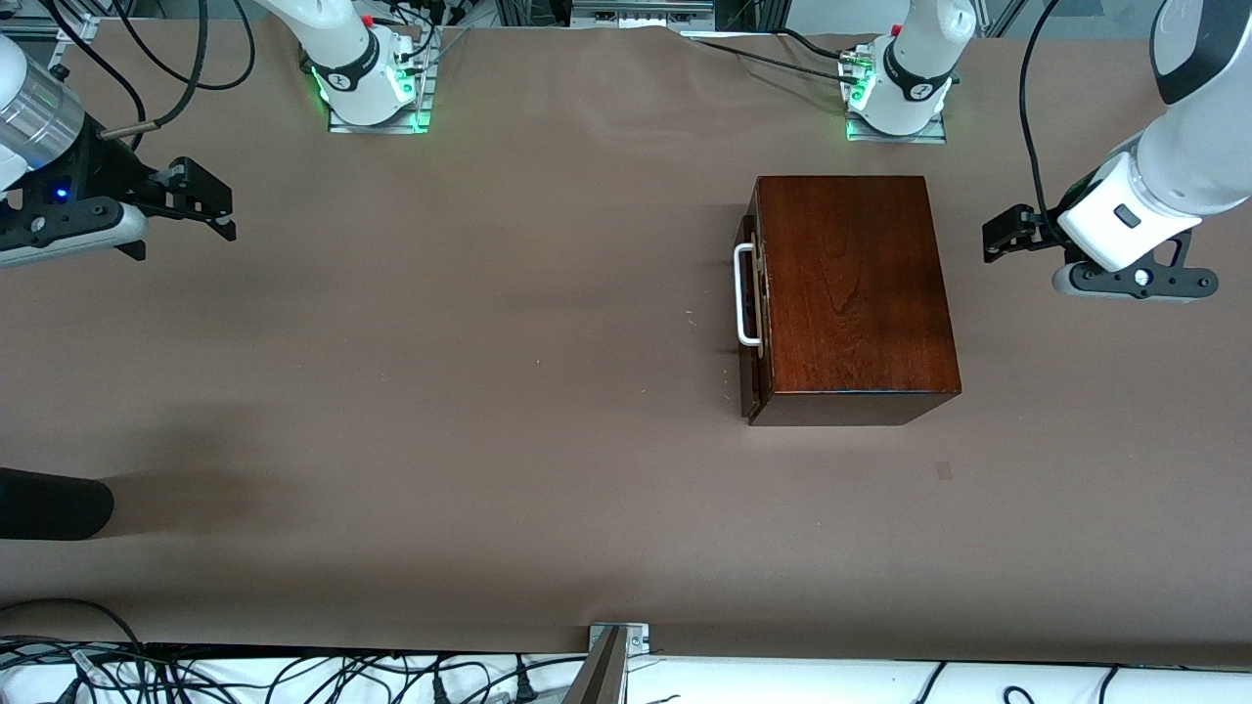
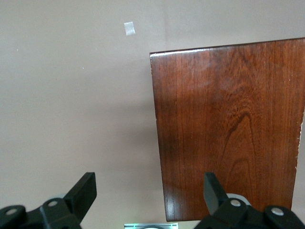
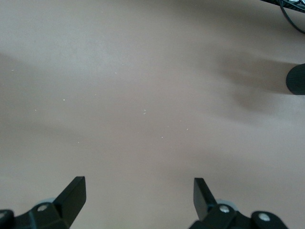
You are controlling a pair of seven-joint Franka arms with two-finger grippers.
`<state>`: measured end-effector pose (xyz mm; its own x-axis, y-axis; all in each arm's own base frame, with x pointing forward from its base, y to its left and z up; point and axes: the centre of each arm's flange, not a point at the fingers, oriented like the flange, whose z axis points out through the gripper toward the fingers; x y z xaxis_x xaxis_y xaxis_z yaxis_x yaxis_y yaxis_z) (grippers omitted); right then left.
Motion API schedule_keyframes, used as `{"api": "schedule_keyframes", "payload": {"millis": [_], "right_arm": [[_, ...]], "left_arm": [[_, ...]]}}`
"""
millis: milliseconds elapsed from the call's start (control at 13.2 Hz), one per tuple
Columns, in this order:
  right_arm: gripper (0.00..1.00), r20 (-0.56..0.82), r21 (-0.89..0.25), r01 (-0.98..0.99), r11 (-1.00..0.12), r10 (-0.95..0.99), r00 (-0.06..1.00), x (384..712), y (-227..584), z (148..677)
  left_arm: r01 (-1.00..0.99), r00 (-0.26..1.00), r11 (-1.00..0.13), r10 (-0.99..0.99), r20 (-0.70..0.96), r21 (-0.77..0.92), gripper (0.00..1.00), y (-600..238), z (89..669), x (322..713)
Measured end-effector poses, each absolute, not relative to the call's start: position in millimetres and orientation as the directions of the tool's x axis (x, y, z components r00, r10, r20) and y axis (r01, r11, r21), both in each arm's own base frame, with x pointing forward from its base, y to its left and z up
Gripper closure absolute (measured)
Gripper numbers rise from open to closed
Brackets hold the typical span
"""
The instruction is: Open drawer, take yellow block, close drawer
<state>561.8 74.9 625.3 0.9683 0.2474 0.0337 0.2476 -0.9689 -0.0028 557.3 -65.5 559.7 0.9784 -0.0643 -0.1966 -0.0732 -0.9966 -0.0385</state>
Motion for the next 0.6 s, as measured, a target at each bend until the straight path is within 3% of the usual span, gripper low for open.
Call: {"api": "schedule_keyframes", "payload": {"millis": [604], "right_arm": [[0.00, 0.033, -0.003, 0.248, -0.969, 0.247, 0.968, 562, 75, 625]], "left_arm": [[-0.114, 0.976, -0.993, -0.104, -0.190, -0.044, 0.00, -230, 518, 543]]}}
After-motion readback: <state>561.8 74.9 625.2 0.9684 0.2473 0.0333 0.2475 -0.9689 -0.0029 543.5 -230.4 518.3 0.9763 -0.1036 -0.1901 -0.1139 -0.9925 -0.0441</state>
